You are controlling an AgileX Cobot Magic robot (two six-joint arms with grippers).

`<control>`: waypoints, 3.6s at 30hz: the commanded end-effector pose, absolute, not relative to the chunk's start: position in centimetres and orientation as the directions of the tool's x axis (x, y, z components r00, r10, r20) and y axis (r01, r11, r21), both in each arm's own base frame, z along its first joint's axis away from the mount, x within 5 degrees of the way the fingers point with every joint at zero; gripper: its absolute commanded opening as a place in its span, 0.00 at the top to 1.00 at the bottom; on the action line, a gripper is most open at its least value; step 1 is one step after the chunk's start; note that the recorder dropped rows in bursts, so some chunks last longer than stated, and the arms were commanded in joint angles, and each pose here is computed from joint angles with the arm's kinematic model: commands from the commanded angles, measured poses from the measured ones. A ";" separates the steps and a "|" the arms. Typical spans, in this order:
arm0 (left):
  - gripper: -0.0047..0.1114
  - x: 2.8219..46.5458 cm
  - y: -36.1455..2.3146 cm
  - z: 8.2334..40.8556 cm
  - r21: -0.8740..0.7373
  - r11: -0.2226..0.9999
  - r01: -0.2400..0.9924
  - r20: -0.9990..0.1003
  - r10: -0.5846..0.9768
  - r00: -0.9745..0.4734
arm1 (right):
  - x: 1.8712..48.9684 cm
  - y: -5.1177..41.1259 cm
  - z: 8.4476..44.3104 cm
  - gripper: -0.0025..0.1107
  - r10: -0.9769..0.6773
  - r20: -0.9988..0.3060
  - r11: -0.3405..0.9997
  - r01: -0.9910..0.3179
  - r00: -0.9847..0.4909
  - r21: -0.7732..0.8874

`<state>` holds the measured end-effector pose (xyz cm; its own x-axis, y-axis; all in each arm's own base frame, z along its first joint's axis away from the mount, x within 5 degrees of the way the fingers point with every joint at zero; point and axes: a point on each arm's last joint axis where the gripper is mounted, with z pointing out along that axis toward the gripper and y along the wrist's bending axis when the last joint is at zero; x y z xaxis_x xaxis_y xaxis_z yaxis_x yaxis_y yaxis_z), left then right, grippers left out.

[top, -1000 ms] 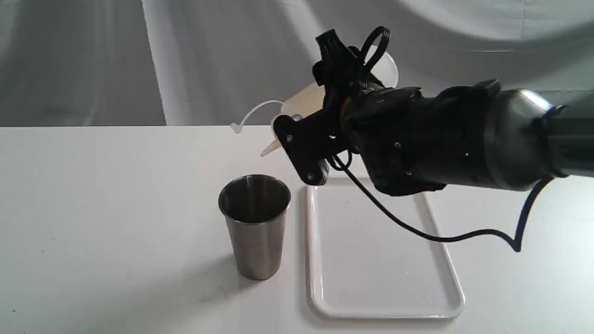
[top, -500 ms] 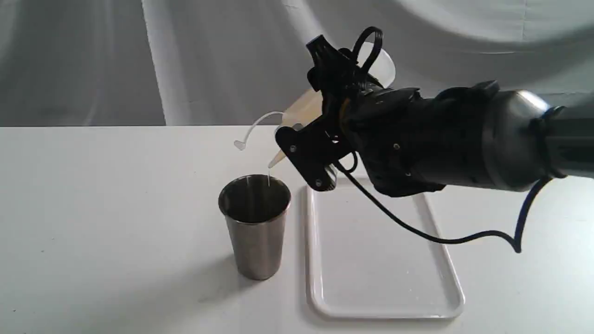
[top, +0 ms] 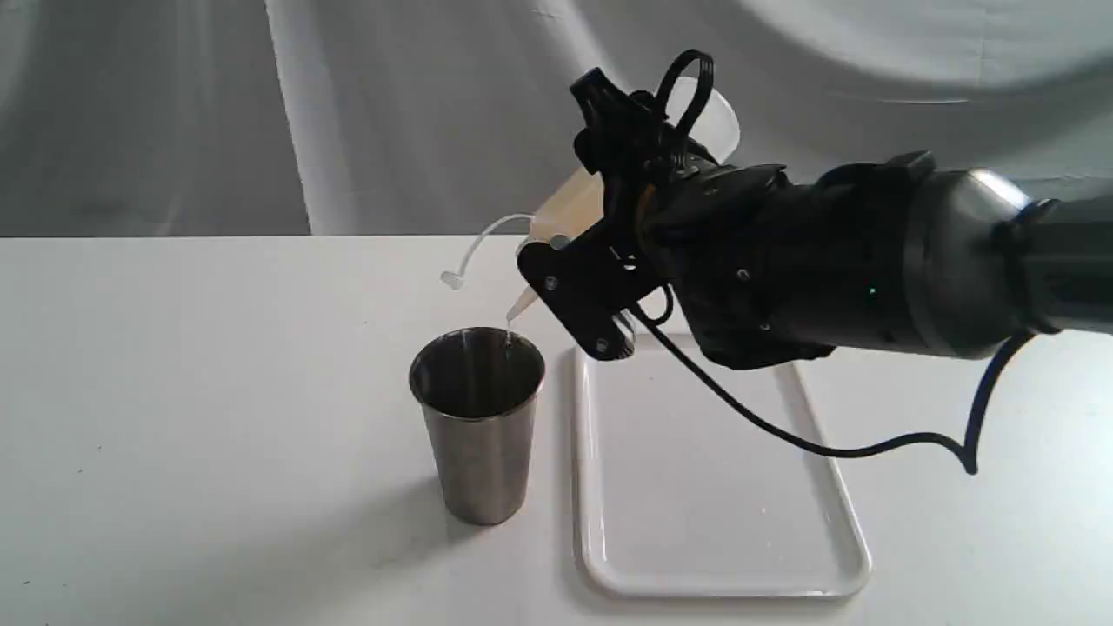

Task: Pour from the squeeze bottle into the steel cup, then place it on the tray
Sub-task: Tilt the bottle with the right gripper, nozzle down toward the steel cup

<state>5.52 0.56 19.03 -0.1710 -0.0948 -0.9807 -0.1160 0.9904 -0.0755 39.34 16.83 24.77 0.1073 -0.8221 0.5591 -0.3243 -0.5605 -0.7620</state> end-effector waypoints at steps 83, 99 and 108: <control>0.89 5.6 0.5 18.8 -0.082 0.990 -0.112 -0.979 -0.101 -0.179 | 39.2 17.7 25.9 0.98 -0.794 0.594 -0.604 -0.273 0.130 -0.749; 0.89 5.6 0.5 18.8 -0.082 0.990 -0.112 -0.979 -0.101 -0.179 | 39.2 17.6 25.9 0.98 -0.883 0.462 -0.464 -0.291 0.081 -0.837; 0.89 5.6 0.5 18.8 -0.082 0.990 -0.112 -0.979 -0.101 -0.179 | 39.2 17.6 25.9 0.98 -0.886 0.456 -0.458 -0.291 0.079 -0.840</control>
<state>5.52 0.56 19.03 -0.1710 -0.0948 -0.9807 -0.1160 0.9904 -0.0755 39.23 17.53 24.97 0.0943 -0.8838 0.4582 -0.3191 -0.4628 -0.8270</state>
